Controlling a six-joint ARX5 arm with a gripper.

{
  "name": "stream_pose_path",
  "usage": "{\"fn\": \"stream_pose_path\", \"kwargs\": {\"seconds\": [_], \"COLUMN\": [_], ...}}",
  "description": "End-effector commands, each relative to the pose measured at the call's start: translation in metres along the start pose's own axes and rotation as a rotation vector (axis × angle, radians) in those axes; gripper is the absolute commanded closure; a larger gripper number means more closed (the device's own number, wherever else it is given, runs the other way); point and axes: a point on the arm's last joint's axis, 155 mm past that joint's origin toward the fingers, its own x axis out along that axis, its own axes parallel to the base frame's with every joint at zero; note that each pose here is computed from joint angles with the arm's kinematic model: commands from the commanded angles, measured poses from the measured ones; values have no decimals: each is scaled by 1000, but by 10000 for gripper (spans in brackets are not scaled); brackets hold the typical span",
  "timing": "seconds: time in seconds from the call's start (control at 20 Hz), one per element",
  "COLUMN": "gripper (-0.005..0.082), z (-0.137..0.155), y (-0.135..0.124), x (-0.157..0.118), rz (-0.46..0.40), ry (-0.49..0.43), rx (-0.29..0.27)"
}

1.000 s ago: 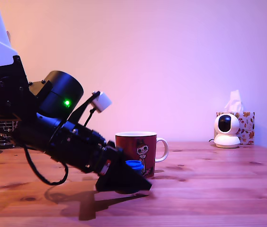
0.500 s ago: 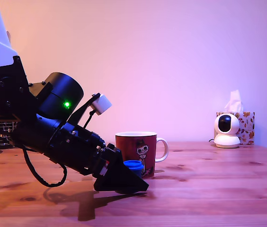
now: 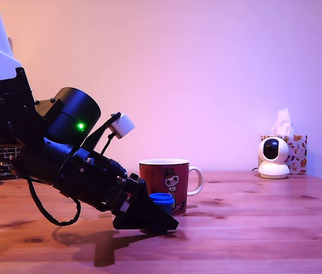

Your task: Pick up the coffee capsules on the table and drop them inside the coffee cup

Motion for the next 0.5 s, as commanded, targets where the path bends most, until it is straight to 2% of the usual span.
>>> {"fn": "stream_pose_path", "kwargs": {"seconds": [0.0,0.45], "gripper": [627,627], "z": [-5,46], "y": [-4,-16], "x": [4,-23], "rz": [-23,-52], "ry": [4,-67], "rx": [-15,-29]}}
